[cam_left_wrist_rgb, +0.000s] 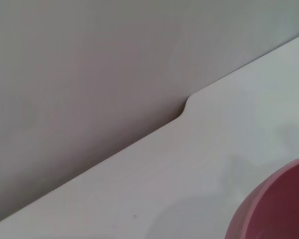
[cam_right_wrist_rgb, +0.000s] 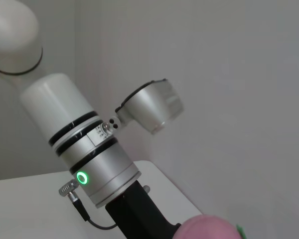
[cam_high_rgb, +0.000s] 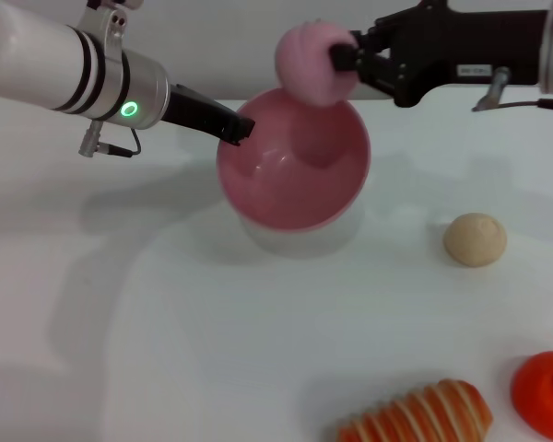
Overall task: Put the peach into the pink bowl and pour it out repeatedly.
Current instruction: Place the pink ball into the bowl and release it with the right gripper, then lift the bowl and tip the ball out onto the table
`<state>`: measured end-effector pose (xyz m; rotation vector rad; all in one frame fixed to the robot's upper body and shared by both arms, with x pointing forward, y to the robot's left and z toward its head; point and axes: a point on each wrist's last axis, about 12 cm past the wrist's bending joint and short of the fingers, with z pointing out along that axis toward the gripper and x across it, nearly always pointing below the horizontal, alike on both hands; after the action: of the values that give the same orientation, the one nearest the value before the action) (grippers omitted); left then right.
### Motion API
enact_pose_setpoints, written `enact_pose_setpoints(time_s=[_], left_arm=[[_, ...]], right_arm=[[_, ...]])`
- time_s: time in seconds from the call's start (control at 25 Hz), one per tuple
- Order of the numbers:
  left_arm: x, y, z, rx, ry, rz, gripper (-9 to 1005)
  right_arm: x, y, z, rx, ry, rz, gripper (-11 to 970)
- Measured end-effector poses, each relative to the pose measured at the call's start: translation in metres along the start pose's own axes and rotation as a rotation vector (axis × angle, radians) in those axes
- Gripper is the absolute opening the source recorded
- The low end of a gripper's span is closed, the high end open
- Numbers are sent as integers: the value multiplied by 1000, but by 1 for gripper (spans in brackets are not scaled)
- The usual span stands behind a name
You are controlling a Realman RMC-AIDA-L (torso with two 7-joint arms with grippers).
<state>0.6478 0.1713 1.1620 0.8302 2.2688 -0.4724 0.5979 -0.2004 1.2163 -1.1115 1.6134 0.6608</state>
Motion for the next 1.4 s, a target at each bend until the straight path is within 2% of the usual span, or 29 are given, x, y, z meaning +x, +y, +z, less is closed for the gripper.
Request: enact_pose_setpoints(time_s=[0.16, 0.44, 0.56, 0.6, 0.68, 0.84, 0.92, 0.96, 1.04, 1.12, 1.16, 1.24, 1.28, 1.36, 1.4], left_arm=[[-1, 0, 0, 1, 1, 1, 34], [0, 2, -1, -7, -3, -5, 35], [1, 4, -1, -15, -9, -9, 35], [1, 6, -1, -27, -20, -9, 35], [1, 6, -1, -36, -29, -4, 35], [-3, 3, 2, -52, -48, 29, 34], [-8, -3, 5, -61, -68, 61, 35], [-16, -17, 10, -62, -107, 122, 35], [-21, -30, 13, -60, -146, 179, 35], [-25, -52, 16, -66, -219, 277, 35], [-25, -57, 17, -71, -238, 300, 35], [-25, -73, 20, -93, -311, 370, 35], [-25, -73, 20, -93, -311, 370, 35], [-17, -93, 28, -124, -406, 441, 35], [-16, -96, 29, -132, -423, 453, 35]], right_arm=[[0, 0, 4, 0, 1, -5, 34], [2, -3, -2, 31, -14, 2, 286], [5, -8, -13, 88, -67, 10, 400], [7, -10, -21, 120, -112, 15, 438], [14, -14, -38, 176, -228, 37, 440], [46, -12, -80, 326, -553, 45, 442], [62, -10, -96, 435, -641, 22, 442], [72, -10, -104, 510, -672, 14, 442], [92, -12, -117, 657, -709, 22, 442], [114, -13, -129, 791, -738, 57, 441], [120, -13, -135, 835, -750, 71, 441], [129, -12, -143, 895, -769, 84, 441], [131, -12, -146, 910, -770, 87, 441], [135, -10, -151, 935, -770, 94, 441], [135, -10, -151, 935, -770, 94, 441]])
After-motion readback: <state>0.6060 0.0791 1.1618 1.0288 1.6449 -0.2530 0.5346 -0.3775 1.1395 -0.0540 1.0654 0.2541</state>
